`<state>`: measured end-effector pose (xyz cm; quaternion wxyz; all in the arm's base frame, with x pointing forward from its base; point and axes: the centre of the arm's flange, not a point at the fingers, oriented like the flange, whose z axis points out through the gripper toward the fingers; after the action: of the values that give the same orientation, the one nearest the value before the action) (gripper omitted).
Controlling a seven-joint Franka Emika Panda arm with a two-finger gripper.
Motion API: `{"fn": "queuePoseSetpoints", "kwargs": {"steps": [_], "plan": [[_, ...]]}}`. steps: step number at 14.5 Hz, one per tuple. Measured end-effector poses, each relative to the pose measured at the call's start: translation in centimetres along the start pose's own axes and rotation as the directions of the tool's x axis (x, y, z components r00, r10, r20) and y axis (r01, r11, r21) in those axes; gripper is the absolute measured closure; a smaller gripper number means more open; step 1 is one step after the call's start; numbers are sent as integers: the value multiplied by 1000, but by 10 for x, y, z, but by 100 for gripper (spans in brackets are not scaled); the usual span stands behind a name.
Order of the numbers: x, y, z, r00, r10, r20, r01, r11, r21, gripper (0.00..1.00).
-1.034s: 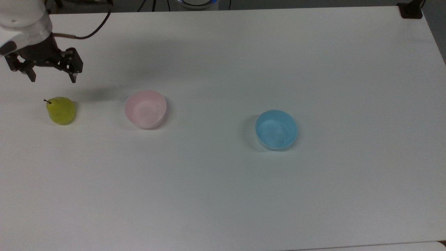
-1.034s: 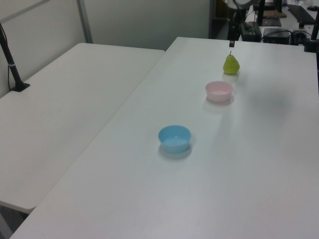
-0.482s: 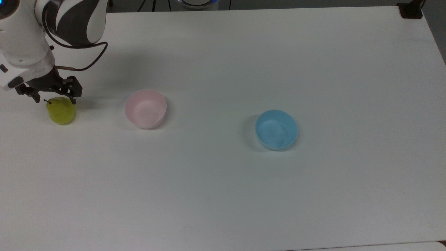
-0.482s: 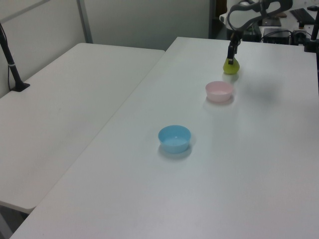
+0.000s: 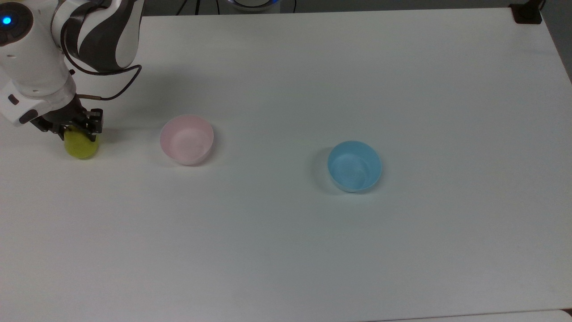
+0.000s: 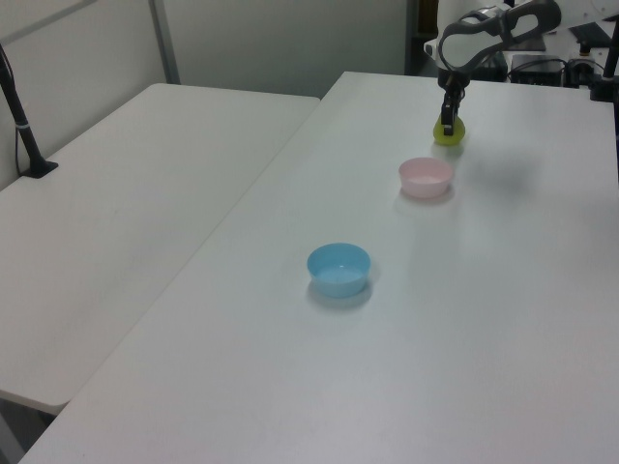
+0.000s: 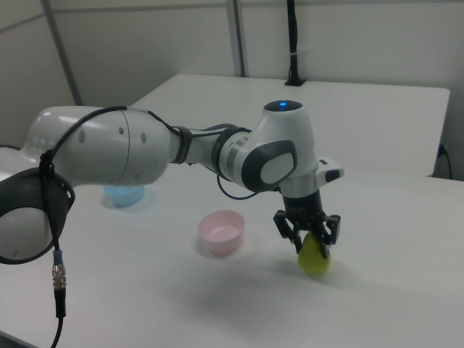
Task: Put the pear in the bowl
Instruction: 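Close the gripper around the pear, then lift the pear and carry it over the pink bowl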
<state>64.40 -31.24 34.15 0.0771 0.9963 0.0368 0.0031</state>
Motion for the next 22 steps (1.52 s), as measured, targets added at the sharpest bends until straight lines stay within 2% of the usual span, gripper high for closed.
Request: {"fn": "queuePoseSetpoints", "kwargs": {"steps": [3, 5, 11, 13, 17, 20, 22], "plan": [[1, 2, -9, 1000, 2, -11, -2, 1000, -5, 41], [-1, 4, -41, 1000, 7, -5, -7, 1000, 2, 41], [-1, -10, -145, 1000, 17, 12, -18, 995, 103, 41], [4, -34, -176, 1000, 12, -8, -11, 993, 118, 41], [16, -108, -226, 998, -18, -57, 25, 993, 115, 41], [13, -155, -221, 998, -55, -26, 58, 989, 134, 41], [16, -183, -198, 997, -76, -32, 80, 988, 133, 41]]}}
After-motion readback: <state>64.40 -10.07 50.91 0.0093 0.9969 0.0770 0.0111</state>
